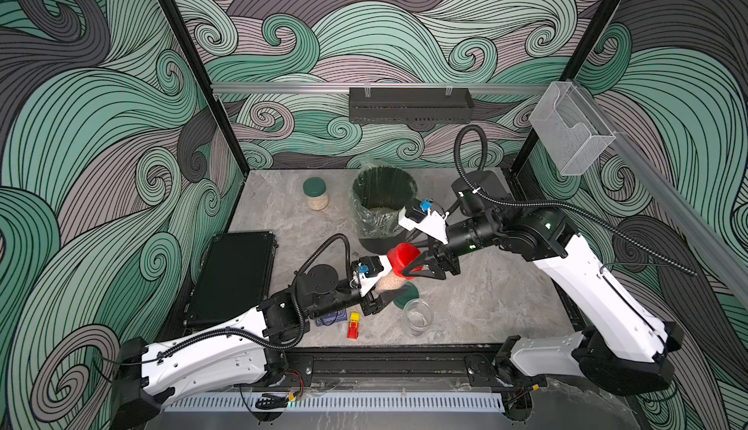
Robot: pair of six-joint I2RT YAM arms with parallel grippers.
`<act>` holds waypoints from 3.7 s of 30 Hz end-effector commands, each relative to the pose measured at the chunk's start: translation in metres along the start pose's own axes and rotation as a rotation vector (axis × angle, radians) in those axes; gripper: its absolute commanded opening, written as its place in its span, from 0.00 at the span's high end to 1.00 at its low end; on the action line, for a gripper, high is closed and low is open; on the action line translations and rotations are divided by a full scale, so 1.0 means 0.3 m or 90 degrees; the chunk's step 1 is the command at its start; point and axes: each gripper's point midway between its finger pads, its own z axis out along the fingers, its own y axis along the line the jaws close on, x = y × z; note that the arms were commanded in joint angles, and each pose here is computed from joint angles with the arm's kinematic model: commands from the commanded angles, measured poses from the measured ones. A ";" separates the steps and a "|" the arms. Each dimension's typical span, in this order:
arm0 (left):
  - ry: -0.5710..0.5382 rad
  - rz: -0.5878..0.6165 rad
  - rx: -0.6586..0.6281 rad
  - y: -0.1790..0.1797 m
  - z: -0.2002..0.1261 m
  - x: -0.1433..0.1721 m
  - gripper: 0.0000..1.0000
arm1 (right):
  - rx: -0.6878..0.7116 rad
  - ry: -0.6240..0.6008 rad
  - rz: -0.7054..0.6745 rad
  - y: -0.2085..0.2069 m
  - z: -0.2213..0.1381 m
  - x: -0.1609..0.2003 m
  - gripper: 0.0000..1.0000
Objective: Empty expired oatmeal from jars
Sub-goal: Unscrew the lid from the jar, then place the lid at the center of the board, then pour the expired oatmeal into the trash bin.
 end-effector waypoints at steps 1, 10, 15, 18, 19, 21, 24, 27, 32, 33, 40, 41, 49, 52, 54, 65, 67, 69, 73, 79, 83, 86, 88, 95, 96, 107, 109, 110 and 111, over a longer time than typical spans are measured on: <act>-0.007 -0.031 -0.015 0.022 0.003 -0.039 0.47 | -0.091 -0.134 -0.247 0.131 -0.083 -0.099 0.69; -0.007 -0.035 -0.030 0.033 -0.020 -0.029 0.47 | -0.061 -0.184 -0.344 0.086 -0.149 -0.112 0.65; -0.005 -0.037 -0.035 0.037 -0.020 -0.026 0.48 | -0.041 -0.191 -0.372 0.073 -0.172 -0.135 0.63; -0.011 -0.034 -0.041 0.043 -0.023 -0.034 0.48 | -0.041 -0.197 -0.369 0.071 -0.183 -0.160 0.63; -0.012 -0.034 -0.042 0.044 -0.025 -0.038 0.47 | -0.035 -0.193 -0.355 0.063 -0.185 -0.167 0.64; -0.017 -0.032 -0.044 0.047 -0.031 -0.055 0.47 | -0.009 -0.178 -0.308 0.031 -0.187 -0.174 0.65; -0.026 -0.031 -0.056 0.057 -0.053 -0.082 0.48 | 0.138 -0.156 -0.131 -0.122 -0.188 -0.160 0.66; -0.034 -0.029 -0.068 0.067 -0.077 -0.102 0.48 | 0.328 -0.159 0.072 -0.283 -0.223 -0.049 0.61; -0.024 -0.038 -0.093 0.088 -0.099 -0.093 0.48 | 0.500 -0.107 0.386 -0.408 -0.245 0.267 0.58; -0.023 -0.045 -0.100 0.094 -0.101 -0.088 0.48 | 0.526 -0.090 0.429 -0.419 -0.236 0.343 0.57; -0.016 -0.054 -0.106 0.099 -0.091 -0.069 0.48 | 0.597 0.050 0.658 -0.441 -0.088 0.792 0.56; -0.014 -0.055 -0.105 0.098 -0.090 -0.065 0.48 | 0.600 0.061 0.684 -0.441 -0.069 0.834 0.55; -0.006 -0.066 -0.116 0.106 -0.094 -0.042 0.48 | 0.627 0.141 0.839 -0.416 0.064 1.123 0.48; -0.001 -0.065 -0.119 0.108 -0.090 -0.035 0.48 | 0.667 0.146 0.838 -0.421 0.057 1.177 0.42; 0.000 -0.064 -0.121 0.110 -0.090 -0.034 0.48 | 0.687 0.147 0.825 -0.431 0.051 1.194 0.37; 0.001 -0.066 -0.120 0.109 -0.083 -0.033 0.48 | 0.724 0.183 0.822 -0.467 0.065 1.257 0.27; 0.000 -0.067 -0.120 0.109 -0.084 -0.033 0.48 | 0.730 0.184 0.827 -0.468 0.068 1.268 0.21; -0.001 -0.066 -0.119 0.109 -0.085 -0.036 0.48 | 0.733 0.189 0.827 -0.469 0.068 1.273 0.16; -0.001 -0.067 -0.122 0.111 -0.086 -0.032 0.48 | 0.738 0.187 0.818 -0.467 0.053 1.262 0.01; 0.008 -0.072 -0.134 0.122 -0.076 -0.019 0.49 | 0.706 0.109 0.745 -0.463 -0.016 1.100 0.01; 0.014 -0.076 -0.123 0.115 -0.059 -0.026 0.49 | 0.636 0.011 0.629 -0.422 -0.072 0.913 0.01; 0.021 -0.080 -0.113 0.111 -0.039 -0.039 0.50 | 0.609 -0.096 0.559 -0.371 -0.135 0.781 0.01; 0.025 -0.083 -0.106 0.107 -0.022 -0.048 0.50 | 0.586 -0.170 0.513 -0.333 -0.175 0.694 0.01; 0.039 -0.091 -0.075 0.096 0.047 -0.070 0.50 | 0.412 -0.271 0.411 -0.213 -0.187 0.435 0.01; 0.042 -0.092 -0.072 0.101 0.056 -0.071 0.51 | 0.392 -0.279 0.399 -0.202 -0.186 0.408 0.01; 0.025 -0.148 -0.019 0.156 0.098 -0.119 0.52 | 0.207 -0.390 0.289 -0.097 -0.181 0.180 0.01; 0.020 -0.157 -0.003 0.150 0.098 -0.120 0.52 | 0.190 -0.400 0.284 -0.089 -0.180 0.157 0.01; 0.019 -0.159 0.004 0.145 0.099 -0.121 0.52 | 0.183 -0.405 0.284 -0.087 -0.178 0.145 0.01; 0.020 -0.160 0.011 0.139 0.099 -0.119 0.52 | 0.173 -0.410 0.281 -0.083 -0.174 0.133 0.01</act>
